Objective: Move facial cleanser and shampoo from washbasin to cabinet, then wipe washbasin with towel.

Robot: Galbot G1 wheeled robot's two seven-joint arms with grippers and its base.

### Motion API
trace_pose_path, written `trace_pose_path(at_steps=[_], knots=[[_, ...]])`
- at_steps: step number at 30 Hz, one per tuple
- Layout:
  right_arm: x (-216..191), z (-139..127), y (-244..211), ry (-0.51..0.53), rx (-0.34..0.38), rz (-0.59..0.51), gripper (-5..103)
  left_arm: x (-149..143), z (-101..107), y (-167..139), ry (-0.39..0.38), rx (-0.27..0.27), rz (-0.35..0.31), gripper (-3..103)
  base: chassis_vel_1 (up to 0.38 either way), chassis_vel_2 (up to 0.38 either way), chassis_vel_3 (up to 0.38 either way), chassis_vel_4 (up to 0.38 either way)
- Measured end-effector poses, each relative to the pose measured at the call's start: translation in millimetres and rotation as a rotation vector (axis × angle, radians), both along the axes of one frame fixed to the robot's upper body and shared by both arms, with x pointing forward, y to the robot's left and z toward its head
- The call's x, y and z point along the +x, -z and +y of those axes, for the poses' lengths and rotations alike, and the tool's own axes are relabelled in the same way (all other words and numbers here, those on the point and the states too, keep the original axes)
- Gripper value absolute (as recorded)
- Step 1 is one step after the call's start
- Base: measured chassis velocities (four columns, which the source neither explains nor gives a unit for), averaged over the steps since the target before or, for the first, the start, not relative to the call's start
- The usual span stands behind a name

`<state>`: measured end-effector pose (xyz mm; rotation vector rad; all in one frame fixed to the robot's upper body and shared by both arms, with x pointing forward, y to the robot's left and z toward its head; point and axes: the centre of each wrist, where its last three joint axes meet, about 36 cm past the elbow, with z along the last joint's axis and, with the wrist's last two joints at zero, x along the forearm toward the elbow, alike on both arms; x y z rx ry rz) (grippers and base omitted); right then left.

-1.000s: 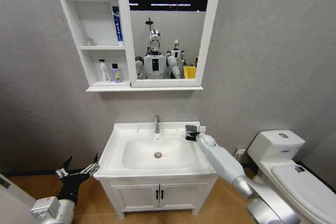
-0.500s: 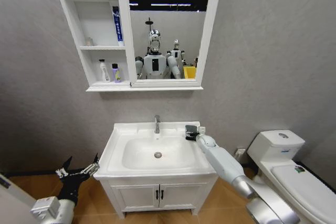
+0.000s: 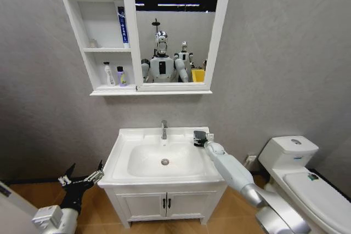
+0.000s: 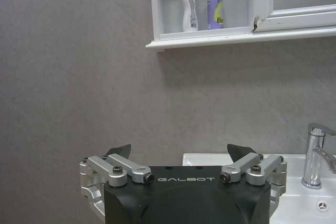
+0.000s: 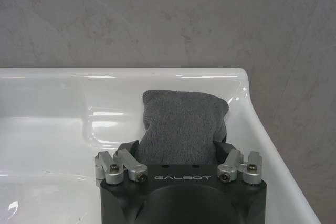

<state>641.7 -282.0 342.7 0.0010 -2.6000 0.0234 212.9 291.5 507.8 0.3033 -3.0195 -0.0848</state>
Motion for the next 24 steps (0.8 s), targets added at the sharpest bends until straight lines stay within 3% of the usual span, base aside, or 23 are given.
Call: trace_pose_path(at_steps=[1,3,10,16,18,19,20,24], knots=[[0.0,0.0,0.0,0.0,0.0,0.0,80,0.0,0.0,0.0,0.0,0.0,0.0,100,0.0,0.0,0.0,0.0],[-1.0,-1.3,1.5,-0.001,0.0,-0.002,69,0.0,0.0,0.0,0.0,0.0,0.0,100,0.0,0.0,0.0,0.0],[-4.0,-4.7,4.7,0.004,0.002,-0.009,47,0.0,0.0,0.0,0.0,0.0,0.0,100,0.0,0.0,0.0,0.0],[-15.9,1.9,-10.5,-0.006,-0.02,-0.068,20,0.0,0.0,0.0,0.0,0.0,0.0,100,0.0,0.0,0.0,0.0],[-21.2,7.0,-15.5,-0.01,-0.034,-0.09,20,0.0,0.0,0.0,0.0,0.0,0.0,100,0.0,0.0,0.0,0.0],[-30.2,18.5,-22.2,-0.011,-0.044,-0.116,9,0.0,0.0,0.0,0.0,0.0,0.0,100,0.0,0.0,0.0,0.0],[-44.3,36.4,-31.2,-0.01,-0.047,-0.138,5,0.0,0.0,0.0,0.0,0.0,0.0,100,0.0,0.0,0.0,0.0],[-69.7,63.6,-43.0,-0.013,-0.047,-0.157,2,0.0,0.0,0.0,0.0,0.0,0.0,100,0.0,0.0,0.0,0.0]])
